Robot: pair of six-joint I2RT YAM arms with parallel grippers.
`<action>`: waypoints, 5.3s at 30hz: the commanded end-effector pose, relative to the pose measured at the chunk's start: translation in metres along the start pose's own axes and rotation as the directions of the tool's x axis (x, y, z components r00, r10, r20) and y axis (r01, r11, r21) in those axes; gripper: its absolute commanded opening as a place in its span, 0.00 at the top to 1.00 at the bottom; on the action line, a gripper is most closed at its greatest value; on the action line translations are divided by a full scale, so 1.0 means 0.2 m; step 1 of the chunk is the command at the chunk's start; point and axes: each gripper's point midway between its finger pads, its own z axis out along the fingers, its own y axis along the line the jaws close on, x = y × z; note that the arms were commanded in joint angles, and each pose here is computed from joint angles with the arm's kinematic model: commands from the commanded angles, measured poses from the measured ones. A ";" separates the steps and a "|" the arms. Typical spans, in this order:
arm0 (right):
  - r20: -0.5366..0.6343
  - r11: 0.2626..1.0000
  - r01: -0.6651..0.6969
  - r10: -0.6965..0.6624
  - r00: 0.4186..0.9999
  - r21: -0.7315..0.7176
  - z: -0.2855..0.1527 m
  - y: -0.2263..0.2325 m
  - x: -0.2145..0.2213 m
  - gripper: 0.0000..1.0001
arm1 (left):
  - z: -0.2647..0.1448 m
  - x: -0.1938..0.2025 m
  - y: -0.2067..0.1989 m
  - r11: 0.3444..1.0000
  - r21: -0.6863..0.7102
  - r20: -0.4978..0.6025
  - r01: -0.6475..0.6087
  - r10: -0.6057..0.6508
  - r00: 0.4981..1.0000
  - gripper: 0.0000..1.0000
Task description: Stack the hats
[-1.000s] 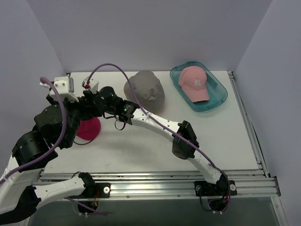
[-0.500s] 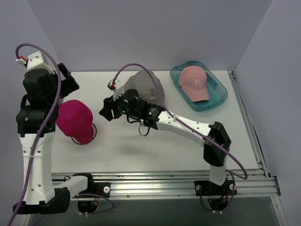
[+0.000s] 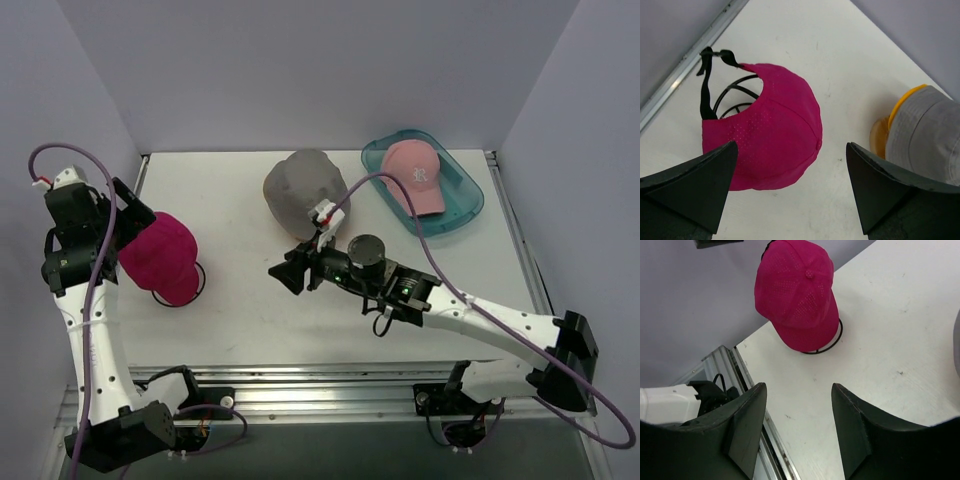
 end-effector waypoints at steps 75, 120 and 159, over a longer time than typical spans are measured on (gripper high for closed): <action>0.219 0.995 -0.005 -0.017 0.976 0.100 -0.41 -0.04 -0.24 0.48 | 0.44 0.43 0.01 0.999 -0.016 -0.211 0.042 -0.044 0.976 0.04; 0.225 0.993 0.001 -0.029 0.974 0.122 -0.43 -0.06 -0.24 0.47 | 0.52 0.39 0.28 0.989 -0.144 -0.205 0.014 -0.043 0.978 0.29; 0.216 0.988 0.006 -0.040 0.976 0.153 -0.42 -0.09 -0.22 0.47 | 0.44 0.25 0.12 0.987 0.057 -0.138 0.153 -0.144 0.980 0.25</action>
